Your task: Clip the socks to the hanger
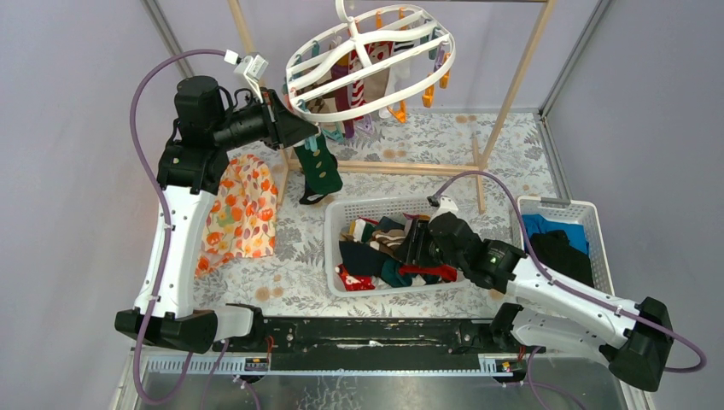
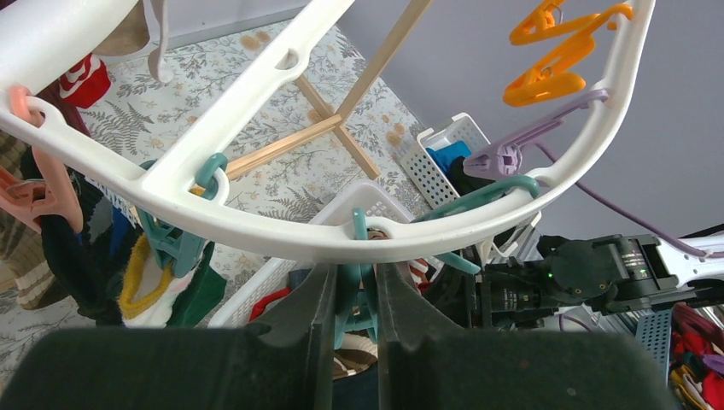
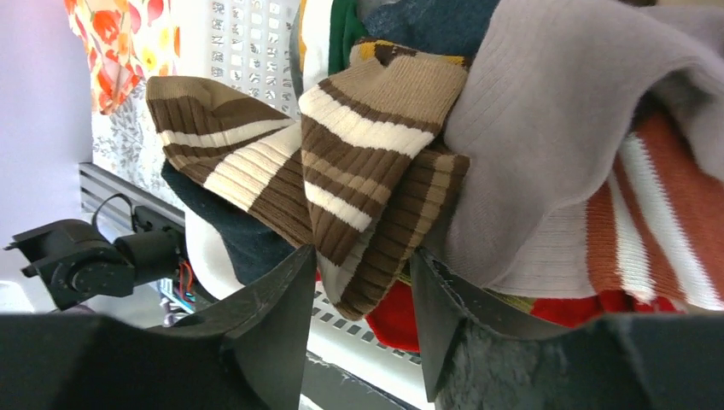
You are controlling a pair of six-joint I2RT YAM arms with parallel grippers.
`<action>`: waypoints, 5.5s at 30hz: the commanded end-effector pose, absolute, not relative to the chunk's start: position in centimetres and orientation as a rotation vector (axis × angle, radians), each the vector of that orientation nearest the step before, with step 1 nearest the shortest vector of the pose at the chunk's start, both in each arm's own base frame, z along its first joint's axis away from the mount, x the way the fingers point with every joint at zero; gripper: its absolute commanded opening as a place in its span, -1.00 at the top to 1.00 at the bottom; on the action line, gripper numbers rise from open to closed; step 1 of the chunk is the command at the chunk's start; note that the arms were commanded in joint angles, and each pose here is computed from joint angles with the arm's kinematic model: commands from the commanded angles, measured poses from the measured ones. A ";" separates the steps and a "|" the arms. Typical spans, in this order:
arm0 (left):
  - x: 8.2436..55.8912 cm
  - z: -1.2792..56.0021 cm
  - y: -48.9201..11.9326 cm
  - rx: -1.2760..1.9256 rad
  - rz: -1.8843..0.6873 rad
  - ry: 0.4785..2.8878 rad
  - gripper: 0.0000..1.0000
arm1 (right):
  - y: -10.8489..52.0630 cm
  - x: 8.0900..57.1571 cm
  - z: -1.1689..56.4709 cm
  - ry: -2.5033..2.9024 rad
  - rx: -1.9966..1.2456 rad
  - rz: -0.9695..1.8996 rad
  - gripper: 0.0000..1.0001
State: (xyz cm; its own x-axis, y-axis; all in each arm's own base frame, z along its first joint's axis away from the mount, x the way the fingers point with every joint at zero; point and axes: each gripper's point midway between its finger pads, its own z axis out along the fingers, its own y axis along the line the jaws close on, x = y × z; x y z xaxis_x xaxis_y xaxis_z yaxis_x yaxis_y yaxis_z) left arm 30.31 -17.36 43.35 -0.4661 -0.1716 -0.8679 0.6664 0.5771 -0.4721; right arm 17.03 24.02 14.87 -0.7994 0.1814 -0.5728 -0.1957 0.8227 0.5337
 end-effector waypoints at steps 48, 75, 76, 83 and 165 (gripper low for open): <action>28.2 45.6 -17.7 0.470 -1.072 1.752 0.97 | 21.4 22.1 36.3 1.746 -0.398 0.541 1.00; 27.2 45.7 -17.6 0.522 -1.046 1.739 0.96 | 28.8 13.7 26.3 1.924 -0.983 0.739 -0.83; 27.2 45.6 -17.6 0.523 -1.046 1.739 0.96 | 28.9 13.8 26.3 1.924 -0.984 0.735 -0.85; 27.2 45.5 -17.6 0.528 -1.047 1.742 0.96 | 30.2 15.3 25.4 1.940 -1.106 0.607 -0.82; 27.3 44.0 -18.1 0.567 -1.088 1.751 0.96 | 36.2 16.2 18.2 2.110 -0.524 1.089 -0.31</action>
